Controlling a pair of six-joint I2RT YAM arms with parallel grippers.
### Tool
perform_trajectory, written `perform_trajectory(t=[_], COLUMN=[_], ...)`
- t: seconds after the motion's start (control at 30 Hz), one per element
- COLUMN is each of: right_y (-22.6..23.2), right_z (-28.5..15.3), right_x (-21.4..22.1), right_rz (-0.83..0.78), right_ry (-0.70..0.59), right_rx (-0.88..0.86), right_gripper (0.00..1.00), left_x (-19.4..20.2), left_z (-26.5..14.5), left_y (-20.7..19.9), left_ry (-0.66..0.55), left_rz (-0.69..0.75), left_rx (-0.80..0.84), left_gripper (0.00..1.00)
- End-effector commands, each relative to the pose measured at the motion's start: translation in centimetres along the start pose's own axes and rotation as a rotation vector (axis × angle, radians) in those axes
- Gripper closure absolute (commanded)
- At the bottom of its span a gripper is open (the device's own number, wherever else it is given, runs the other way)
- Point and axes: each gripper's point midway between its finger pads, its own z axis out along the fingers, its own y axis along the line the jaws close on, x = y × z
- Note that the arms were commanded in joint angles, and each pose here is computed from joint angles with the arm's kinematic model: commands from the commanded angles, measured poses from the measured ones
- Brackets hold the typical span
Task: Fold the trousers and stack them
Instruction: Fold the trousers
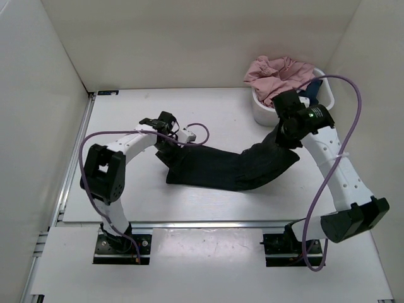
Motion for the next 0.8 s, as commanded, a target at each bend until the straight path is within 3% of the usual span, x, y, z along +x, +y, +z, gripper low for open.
perform_trajectory(t=[0.0, 0.23, 0.43, 0.6, 0.77], right_y=[-1.4, 6.8, 6.6, 11.3, 13.4], right_z=[-2.5, -2.1, -2.7, -2.1, -3.2], right_x=[1.0, -0.7, -2.0, -1.5, -3.1], right_rz=[-0.136, -0.338, -0.333, -0.385, -0.368], right_ry=[0.073, 0.058, 0.008, 0.054, -0.037], right_rx=[0.049, -0.039, -0.029, -0.111, -0.116], right_gripper=[1.0, 1.0, 1.0, 1.0, 1.0], left_x=[-2.7, -1.5, -3.5, 0.2, 3.9], left_z=[-0.4, 1.6, -2.8, -1.6, 0.5], left_y=[0.3, 4.3, 3.9, 5.2, 7.0], left_ry=[-0.064, 0.018, -0.13, -0.044, 0.005], left_rz=[-0.01, -0.07, -0.052, -0.1, -0.197], left_rx=[0.0, -0.157, -0.167, -0.198, -0.195], left_gripper=[0.21, 0.21, 0.14, 0.14, 0.18])
